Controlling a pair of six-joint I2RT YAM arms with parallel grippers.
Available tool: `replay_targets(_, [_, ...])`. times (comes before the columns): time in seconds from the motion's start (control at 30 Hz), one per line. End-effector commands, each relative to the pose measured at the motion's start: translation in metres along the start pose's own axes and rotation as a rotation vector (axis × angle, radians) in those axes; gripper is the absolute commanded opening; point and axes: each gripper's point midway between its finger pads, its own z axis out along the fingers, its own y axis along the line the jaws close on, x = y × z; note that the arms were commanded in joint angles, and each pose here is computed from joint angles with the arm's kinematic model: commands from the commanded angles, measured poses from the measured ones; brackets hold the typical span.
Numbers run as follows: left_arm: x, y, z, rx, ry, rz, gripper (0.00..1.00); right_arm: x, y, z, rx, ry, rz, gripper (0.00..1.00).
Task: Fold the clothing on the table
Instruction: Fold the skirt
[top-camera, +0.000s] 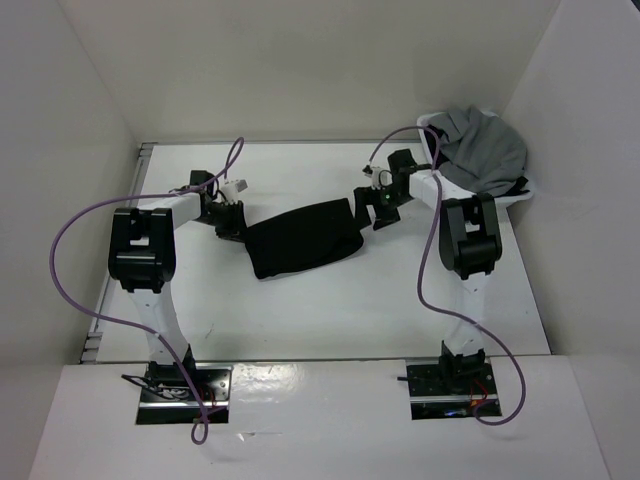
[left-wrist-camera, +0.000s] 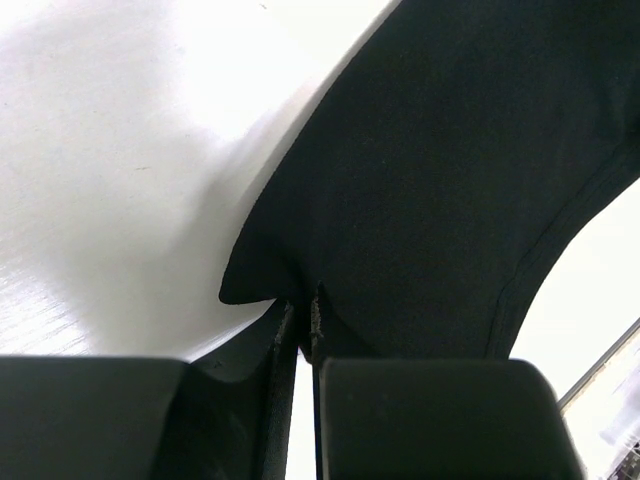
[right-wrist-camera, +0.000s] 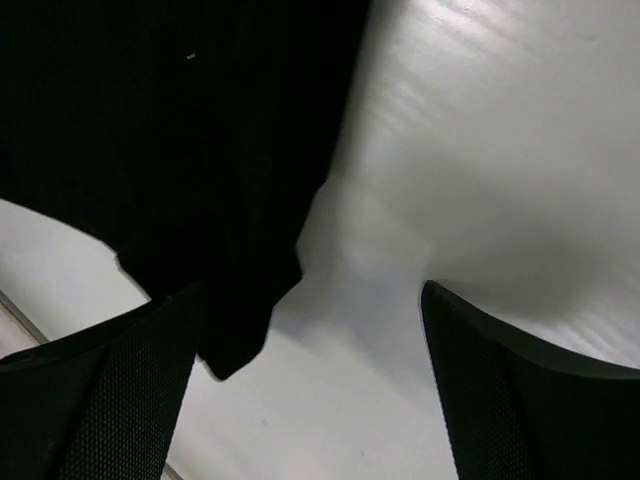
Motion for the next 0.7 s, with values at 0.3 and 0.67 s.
replay_targets(0.3, [0.017,0.003,0.003,-0.002,0.044,-0.002,0.12,-0.043,-0.013,0.023,-0.138,-0.047,-0.036,0.85])
replay_targets(0.67, [0.017,0.001,0.005,0.019,0.050,0.001,0.12,-0.021,0.000,0.061,-0.194,0.038,-0.032,0.68])
